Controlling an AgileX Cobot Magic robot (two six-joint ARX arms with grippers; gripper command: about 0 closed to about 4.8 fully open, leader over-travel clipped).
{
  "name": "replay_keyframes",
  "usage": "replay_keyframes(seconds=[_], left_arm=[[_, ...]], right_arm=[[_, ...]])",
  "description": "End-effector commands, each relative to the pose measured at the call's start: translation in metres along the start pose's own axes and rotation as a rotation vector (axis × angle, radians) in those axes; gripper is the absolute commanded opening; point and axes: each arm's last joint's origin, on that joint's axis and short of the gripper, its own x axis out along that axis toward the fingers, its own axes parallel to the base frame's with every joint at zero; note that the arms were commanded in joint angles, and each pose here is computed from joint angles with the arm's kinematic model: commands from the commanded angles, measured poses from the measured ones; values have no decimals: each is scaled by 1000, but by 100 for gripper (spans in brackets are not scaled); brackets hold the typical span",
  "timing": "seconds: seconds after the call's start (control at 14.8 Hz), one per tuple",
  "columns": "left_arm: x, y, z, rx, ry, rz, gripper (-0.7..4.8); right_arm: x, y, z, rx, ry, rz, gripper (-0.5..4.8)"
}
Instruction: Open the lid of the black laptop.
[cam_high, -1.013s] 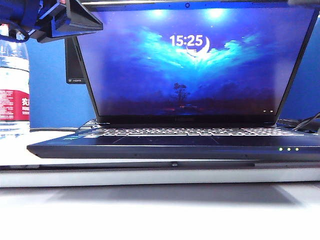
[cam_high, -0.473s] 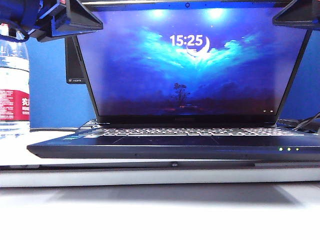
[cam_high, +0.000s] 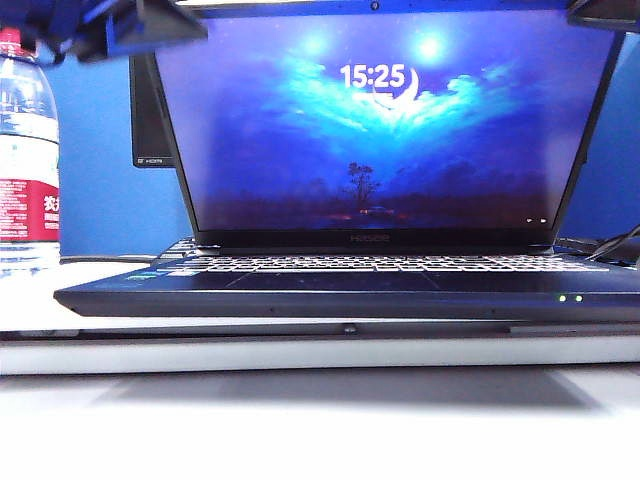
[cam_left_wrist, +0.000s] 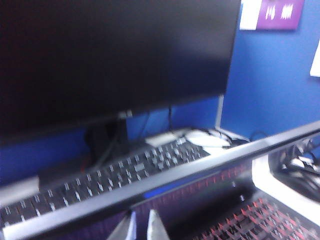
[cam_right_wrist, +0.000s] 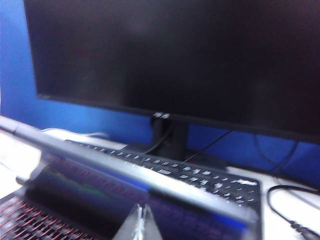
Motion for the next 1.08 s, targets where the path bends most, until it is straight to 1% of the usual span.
replay_keyframes(seconds=[0.07, 0.27, 0.41, 0.47, 0.68, 0.81, 1.08], left_arm=[[2, 3, 17, 41, -110, 46, 53], [8, 4, 8, 53, -69, 64, 53], [14, 5, 3, 55, -47, 63, 53], [16, 5, 3, 71, -44, 64, 53], [18, 6, 11, 104, -82, 91, 53], [20, 7, 13, 124, -88, 94, 53], [31, 10, 10, 125, -69, 101, 53]], right_arm=[[11, -5, 9, -7, -24, -25, -6], [36, -4, 9, -11, 17, 2, -6], [47, -4, 8, -11, 19, 7, -6], [50, -4, 9, -25, 8, 17, -6], [54, -4, 14, -55, -14, 14, -6], [55, -7, 12, -57, -2, 1, -6], [62, -12, 16, -67, -17, -22, -6]])
